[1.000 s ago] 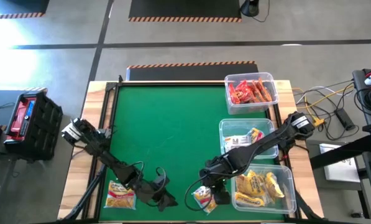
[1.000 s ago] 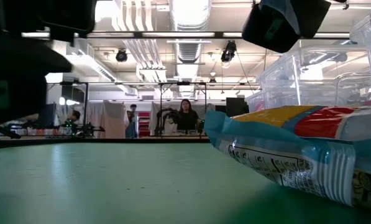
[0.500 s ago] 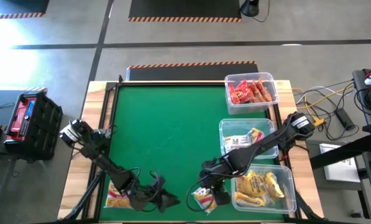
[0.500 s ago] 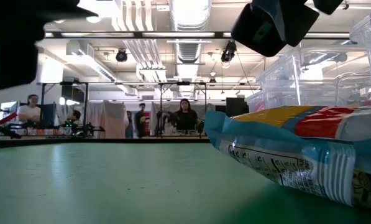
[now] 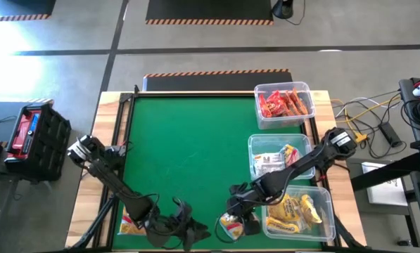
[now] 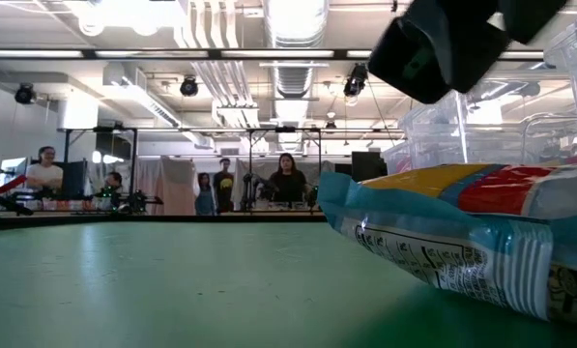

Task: Sort Maruchan noodles
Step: Move the right blue noodle pack to the center of the table, then put the center blue noodle pack into the middle transparent bin

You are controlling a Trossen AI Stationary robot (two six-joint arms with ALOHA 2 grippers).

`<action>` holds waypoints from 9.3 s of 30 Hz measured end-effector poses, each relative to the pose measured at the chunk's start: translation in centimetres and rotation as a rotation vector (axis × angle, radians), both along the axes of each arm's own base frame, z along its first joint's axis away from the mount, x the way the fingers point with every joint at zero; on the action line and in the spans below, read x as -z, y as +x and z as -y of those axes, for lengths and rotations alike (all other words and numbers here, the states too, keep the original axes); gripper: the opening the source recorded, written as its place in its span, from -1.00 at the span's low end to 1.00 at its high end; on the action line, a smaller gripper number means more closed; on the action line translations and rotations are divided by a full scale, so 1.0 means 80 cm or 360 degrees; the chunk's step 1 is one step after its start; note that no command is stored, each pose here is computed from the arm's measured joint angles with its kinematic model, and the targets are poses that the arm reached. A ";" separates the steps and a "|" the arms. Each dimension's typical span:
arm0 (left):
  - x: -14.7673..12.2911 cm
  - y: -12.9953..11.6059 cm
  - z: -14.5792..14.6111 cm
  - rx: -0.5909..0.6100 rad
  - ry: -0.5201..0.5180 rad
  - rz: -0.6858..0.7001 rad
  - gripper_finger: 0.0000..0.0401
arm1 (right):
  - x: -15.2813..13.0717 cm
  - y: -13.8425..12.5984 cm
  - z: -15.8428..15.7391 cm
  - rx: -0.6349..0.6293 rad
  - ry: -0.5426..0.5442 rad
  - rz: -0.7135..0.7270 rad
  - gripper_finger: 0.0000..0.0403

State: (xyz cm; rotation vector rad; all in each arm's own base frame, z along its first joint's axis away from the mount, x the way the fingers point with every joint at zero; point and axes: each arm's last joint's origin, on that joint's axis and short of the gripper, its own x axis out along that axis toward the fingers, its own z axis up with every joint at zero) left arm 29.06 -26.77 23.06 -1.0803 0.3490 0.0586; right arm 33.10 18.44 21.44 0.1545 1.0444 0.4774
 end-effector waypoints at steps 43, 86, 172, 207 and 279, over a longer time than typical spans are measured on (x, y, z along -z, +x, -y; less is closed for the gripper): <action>-0.002 0.003 0.073 -0.0319 -0.0005 -0.0129 -0.10 | 0.056 -0.039 -0.020 0.0637 0.0056 -0.0112 -0.41; 0.000 0.002 0.073 -0.0320 -0.0008 -0.0139 -0.10 | 0.045 -0.003 -0.069 0.0442 0.0090 -0.0197 -0.41; 0.071 -0.085 -0.220 -0.0596 0.0275 -0.0502 -0.10 | -0.011 0.076 0.244 0.0808 -0.0541 -0.0583 -0.41; 0.105 0.001 -0.326 -0.0474 0.0341 -0.0488 -0.21 | 0.025 0.073 0.354 0.0969 -0.0518 -0.0284 -0.41; 0.158 0.006 -0.350 -0.0429 -0.0220 -0.0791 -0.36 | -0.017 0.064 0.365 0.1127 0.0391 -0.0204 -0.37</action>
